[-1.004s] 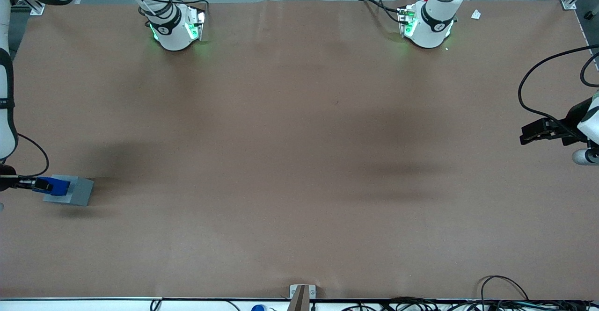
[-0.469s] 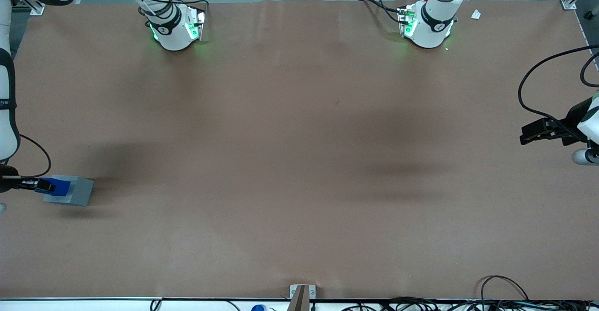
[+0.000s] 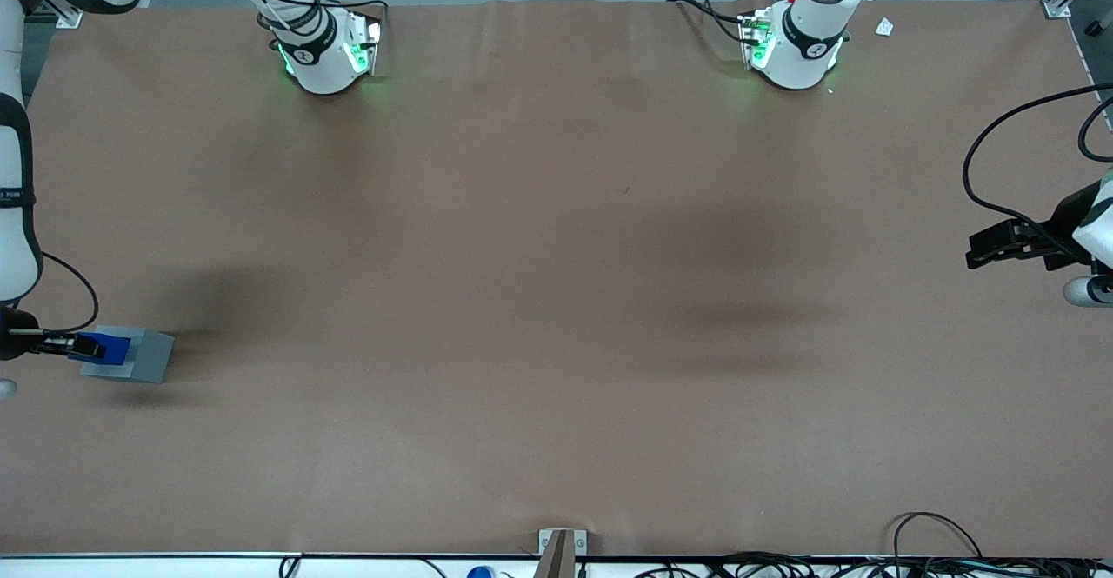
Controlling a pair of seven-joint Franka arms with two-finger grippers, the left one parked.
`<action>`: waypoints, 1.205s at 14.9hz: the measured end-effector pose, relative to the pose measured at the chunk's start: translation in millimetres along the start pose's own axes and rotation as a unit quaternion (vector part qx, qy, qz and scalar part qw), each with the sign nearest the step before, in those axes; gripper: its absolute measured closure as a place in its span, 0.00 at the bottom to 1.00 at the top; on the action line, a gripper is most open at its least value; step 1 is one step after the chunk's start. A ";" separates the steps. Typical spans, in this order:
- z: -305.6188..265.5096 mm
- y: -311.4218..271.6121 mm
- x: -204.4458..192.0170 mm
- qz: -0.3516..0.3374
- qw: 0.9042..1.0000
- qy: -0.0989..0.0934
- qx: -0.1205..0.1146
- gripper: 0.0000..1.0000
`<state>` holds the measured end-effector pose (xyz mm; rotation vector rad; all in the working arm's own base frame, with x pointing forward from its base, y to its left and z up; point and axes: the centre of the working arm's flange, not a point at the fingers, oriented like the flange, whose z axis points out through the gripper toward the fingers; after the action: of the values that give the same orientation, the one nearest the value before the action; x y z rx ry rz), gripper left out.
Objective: Insert blue part into gray base with right arm
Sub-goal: 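Lower the blue block into the gray base's square hole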
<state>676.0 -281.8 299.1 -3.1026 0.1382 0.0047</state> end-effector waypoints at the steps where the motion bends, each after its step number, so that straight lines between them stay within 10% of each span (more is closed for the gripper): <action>1: 0.8 0.6 0.0 0.000 1.000 0.000 0.000 0.49; 13: 2.7 0.9 1.6 0.000 1.000 0.004 -0.001 0.49; 18: 13.2 1.8 3.6 0.000 1.000 0.006 -0.002 0.24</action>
<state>679.4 -283.5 285.9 -3.1070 0.1380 -0.0145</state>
